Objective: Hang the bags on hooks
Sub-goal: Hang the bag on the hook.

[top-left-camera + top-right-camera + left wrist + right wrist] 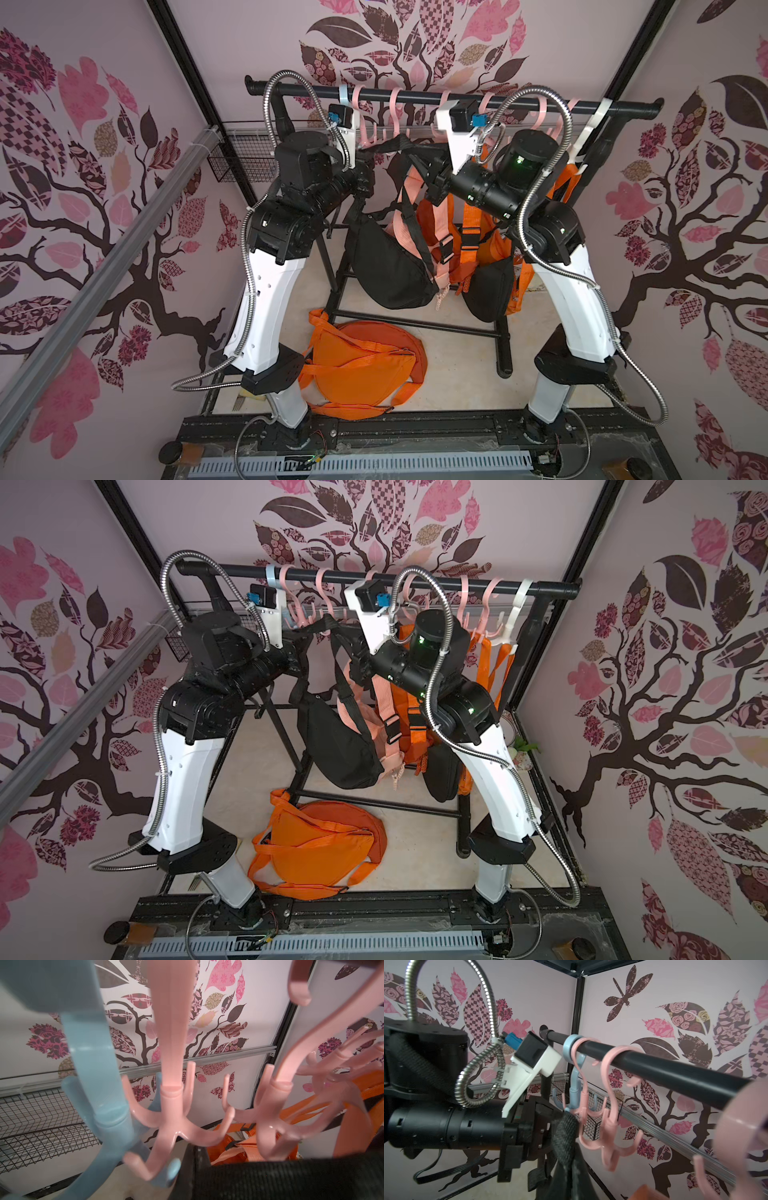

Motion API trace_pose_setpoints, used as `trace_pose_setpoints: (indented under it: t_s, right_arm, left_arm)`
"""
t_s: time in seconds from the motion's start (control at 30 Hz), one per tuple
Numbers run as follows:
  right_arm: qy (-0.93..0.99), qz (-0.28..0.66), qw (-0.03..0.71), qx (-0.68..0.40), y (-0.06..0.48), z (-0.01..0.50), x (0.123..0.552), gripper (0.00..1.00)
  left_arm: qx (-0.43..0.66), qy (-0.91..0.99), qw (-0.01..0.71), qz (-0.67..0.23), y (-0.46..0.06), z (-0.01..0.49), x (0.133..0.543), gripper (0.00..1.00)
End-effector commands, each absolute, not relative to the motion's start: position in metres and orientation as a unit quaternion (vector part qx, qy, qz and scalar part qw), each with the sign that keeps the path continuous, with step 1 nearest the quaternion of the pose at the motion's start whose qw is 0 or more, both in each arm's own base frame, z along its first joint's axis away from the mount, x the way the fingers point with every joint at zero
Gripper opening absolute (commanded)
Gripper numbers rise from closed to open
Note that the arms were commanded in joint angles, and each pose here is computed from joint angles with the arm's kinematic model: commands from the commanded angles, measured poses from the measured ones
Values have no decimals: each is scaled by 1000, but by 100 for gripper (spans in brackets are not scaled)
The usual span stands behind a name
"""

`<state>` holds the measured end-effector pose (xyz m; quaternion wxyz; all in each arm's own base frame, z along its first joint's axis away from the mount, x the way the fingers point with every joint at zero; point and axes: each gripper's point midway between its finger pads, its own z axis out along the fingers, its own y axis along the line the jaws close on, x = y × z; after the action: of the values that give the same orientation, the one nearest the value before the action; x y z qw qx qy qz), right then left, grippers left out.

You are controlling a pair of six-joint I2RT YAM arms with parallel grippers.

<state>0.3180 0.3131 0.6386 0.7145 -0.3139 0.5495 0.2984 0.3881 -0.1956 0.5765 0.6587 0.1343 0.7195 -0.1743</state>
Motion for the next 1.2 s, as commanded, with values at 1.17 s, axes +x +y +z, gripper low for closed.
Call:
trace_pose_setpoints:
  t_s: [1.17]
  right_arm:
    - [567, 306, 703, -299, 313, 611, 346, 0]
  left_arm:
    - [136, 735, 630, -210, -216, 547, 418, 0]
